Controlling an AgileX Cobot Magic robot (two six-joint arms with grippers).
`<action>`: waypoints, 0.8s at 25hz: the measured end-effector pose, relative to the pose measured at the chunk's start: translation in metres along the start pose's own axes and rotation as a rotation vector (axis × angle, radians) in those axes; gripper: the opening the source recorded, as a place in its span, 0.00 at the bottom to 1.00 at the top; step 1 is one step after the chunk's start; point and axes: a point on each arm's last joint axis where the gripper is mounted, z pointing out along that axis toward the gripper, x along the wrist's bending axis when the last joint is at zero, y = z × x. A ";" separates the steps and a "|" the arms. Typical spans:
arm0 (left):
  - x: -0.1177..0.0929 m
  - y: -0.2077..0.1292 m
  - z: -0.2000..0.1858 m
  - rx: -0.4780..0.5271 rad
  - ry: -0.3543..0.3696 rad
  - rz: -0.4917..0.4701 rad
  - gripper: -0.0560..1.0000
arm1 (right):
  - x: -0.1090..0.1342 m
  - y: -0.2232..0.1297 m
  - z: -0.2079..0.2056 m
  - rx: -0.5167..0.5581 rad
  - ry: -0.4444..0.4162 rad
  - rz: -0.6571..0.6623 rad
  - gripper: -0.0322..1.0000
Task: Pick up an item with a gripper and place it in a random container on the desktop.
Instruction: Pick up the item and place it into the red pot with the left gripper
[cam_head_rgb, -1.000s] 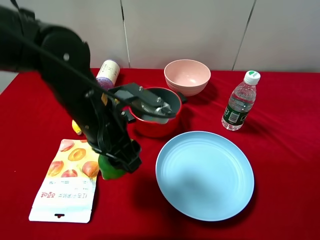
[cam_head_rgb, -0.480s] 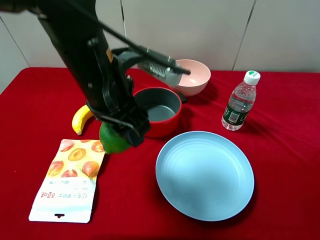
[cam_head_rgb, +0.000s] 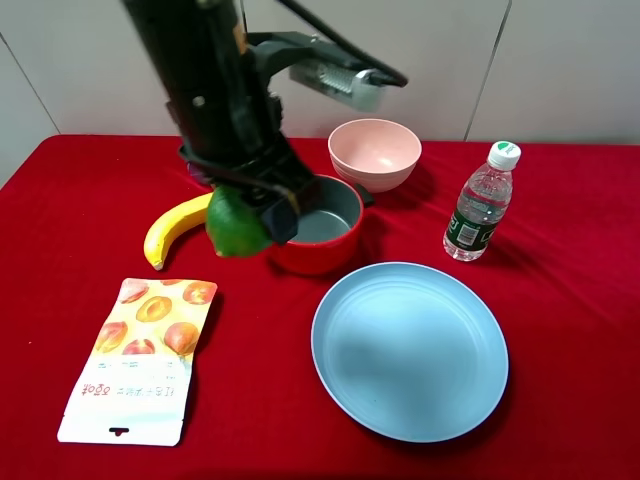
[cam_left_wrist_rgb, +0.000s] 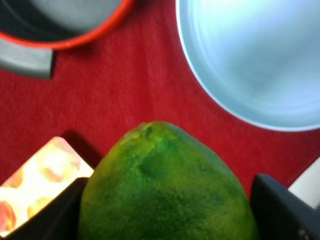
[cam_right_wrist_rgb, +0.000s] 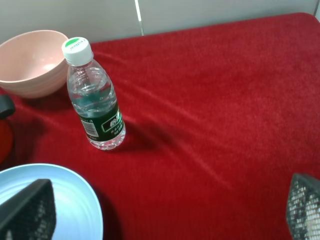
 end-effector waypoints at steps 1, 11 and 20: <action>0.000 0.005 0.001 -0.004 0.003 0.001 0.65 | 0.000 0.000 0.000 0.000 0.000 0.000 0.70; 0.002 0.055 0.007 -0.039 0.013 0.005 0.65 | 0.000 0.000 0.000 0.000 0.000 0.000 0.70; 0.024 0.091 0.003 -0.103 0.030 -0.031 0.65 | 0.000 0.000 0.000 0.000 0.000 0.000 0.70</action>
